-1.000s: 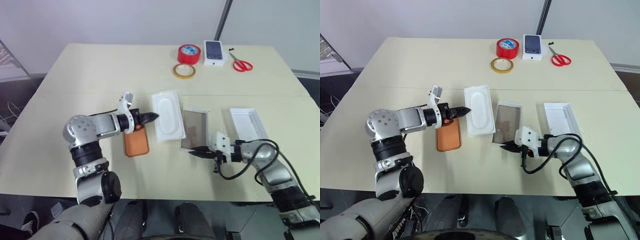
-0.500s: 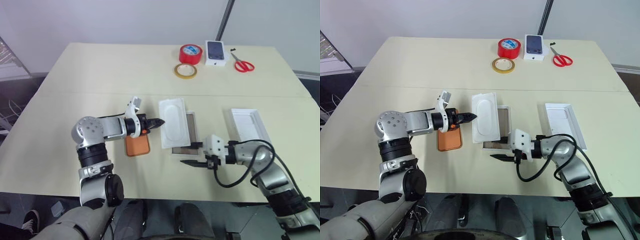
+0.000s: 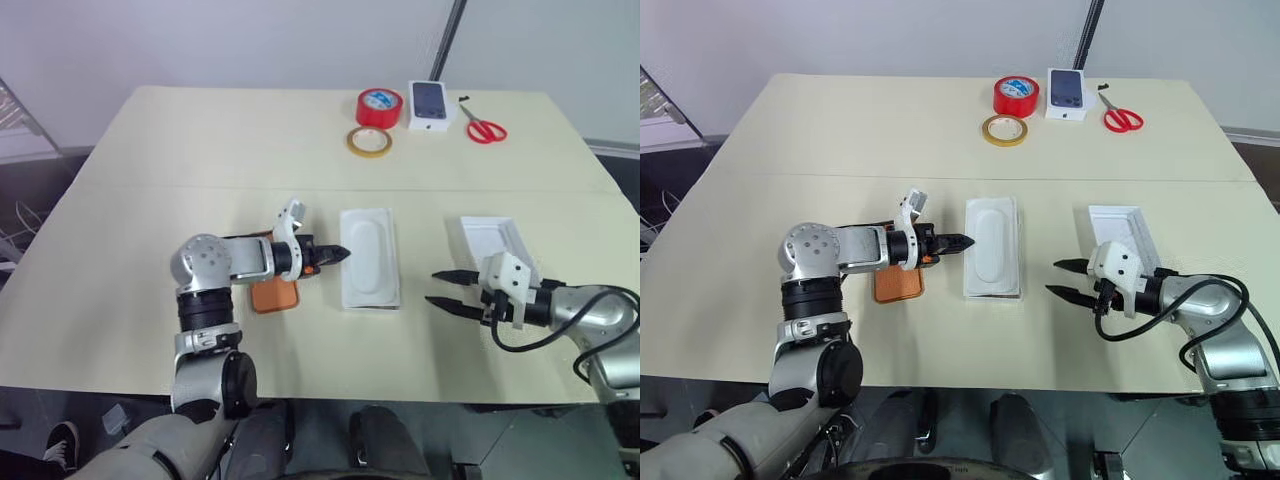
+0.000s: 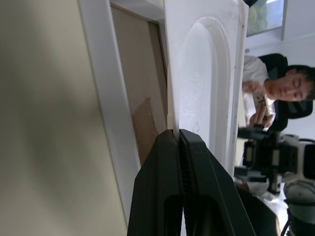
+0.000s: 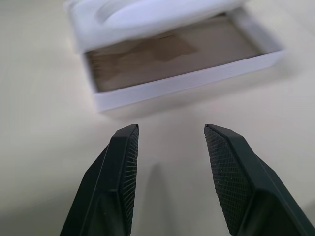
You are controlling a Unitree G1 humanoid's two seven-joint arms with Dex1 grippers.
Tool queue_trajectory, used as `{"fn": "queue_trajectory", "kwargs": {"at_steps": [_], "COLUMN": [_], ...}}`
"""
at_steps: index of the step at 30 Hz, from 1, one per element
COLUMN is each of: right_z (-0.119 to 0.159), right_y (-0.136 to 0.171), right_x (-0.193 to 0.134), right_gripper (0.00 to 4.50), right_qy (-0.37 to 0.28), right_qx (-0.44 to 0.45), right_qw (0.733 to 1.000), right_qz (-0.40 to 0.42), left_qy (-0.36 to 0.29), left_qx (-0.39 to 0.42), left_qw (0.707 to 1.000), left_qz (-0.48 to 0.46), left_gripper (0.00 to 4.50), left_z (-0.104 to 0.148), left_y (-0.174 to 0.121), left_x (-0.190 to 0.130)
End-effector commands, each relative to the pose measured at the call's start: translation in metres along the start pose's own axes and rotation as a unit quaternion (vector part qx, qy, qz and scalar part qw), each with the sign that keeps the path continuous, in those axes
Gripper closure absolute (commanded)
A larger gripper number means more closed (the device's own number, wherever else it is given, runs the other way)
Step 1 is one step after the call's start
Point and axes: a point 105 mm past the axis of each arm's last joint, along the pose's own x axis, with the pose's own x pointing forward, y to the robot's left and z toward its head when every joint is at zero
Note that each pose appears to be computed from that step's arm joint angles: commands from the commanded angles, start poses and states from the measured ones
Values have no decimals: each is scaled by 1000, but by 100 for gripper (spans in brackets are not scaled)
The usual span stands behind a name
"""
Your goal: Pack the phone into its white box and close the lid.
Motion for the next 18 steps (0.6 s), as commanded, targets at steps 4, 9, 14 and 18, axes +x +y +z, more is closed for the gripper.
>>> {"fn": "queue_trajectory", "kwargs": {"at_steps": [4,9,14,18], "right_z": [15,29,55,66], "right_y": [-2,-12,-16,-7], "right_x": [7,11,27,51], "right_gripper": [224,224,280,448], "right_qy": [-37,-76,-134,-152], "right_qx": [-13,2,27,28], "right_qw": [999,996,990,988], "right_qz": [-16,-36,-30,-10], "left_qy": [-12,-21,-86,-139], "left_qx": [32,48,110,206], "left_qw": [999,999,990,968], "left_qz": [-5,-12,-14,17], "left_gripper": [261,210,205,205], "left_z": [10,16,39,51], "left_y": [-5,-12,-21,-13], "left_x": [-2,-6,-18,-35]}}
